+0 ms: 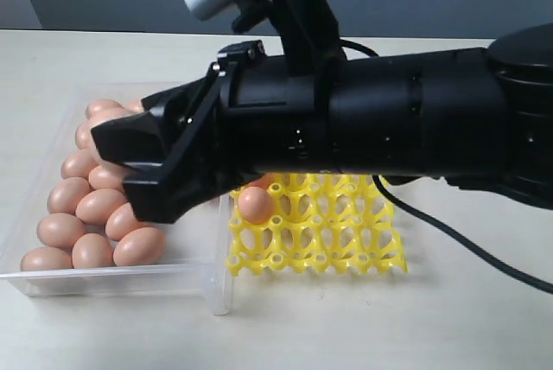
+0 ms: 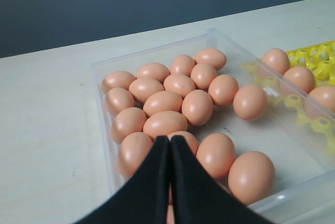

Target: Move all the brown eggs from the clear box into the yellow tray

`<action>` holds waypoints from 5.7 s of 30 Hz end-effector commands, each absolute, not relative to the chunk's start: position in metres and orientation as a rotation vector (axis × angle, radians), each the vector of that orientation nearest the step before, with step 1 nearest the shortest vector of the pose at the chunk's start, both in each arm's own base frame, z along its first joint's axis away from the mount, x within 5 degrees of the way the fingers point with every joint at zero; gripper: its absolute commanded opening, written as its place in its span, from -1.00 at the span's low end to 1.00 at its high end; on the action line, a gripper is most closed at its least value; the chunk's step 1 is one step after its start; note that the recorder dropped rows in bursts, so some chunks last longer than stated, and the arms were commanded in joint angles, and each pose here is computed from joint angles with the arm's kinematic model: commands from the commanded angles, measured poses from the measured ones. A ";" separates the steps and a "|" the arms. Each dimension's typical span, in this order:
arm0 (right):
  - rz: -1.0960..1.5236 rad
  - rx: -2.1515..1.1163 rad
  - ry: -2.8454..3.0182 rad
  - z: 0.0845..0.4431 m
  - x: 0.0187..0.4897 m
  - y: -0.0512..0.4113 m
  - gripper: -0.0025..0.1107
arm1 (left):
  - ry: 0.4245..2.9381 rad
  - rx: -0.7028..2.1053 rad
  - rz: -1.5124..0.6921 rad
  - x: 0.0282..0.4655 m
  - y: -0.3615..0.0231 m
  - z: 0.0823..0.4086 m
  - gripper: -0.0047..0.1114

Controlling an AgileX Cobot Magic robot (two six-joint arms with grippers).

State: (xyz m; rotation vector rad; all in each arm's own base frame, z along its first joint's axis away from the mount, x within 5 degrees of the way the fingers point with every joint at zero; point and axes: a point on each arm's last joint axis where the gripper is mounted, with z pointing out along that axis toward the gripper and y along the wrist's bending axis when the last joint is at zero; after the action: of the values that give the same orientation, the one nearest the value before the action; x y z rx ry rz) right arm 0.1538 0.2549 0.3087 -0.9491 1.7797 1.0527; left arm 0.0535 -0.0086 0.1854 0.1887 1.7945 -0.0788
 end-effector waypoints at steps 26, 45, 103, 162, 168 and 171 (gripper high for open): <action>0.682 -0.597 1.679 0.288 0.182 0.227 -0.96 | 1.782 0.178 -0.080 0.054 -0.008 0.185 -0.91; 1.076 -0.410 1.827 0.169 0.111 0.195 -0.96 | 1.782 0.178 -0.080 0.054 -0.008 0.185 -0.91; 0.872 -0.282 1.929 0.092 0.160 0.223 -0.04 | 1.782 0.178 -0.080 0.054 -0.008 0.185 -0.91; 0.124 -1.824 1.812 0.195 0.245 0.392 -0.10 | 1.781 0.192 -0.087 0.053 -0.009 0.185 -0.91; 0.120 -2.000 1.607 0.192 0.209 0.416 -0.20 | 1.781 0.192 -0.087 0.053 -0.009 0.185 -0.91; 0.105 -2.039 1.607 0.176 0.206 0.420 -0.34 | 1.781 0.192 -0.087 0.053 -0.009 0.185 -0.91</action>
State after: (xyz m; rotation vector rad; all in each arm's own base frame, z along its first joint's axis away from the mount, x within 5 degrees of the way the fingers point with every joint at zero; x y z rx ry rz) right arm 0.2062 0.4172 0.1887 -2.0007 1.6182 0.1228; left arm 0.0535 -0.0086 0.1854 0.1922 1.7940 -0.0760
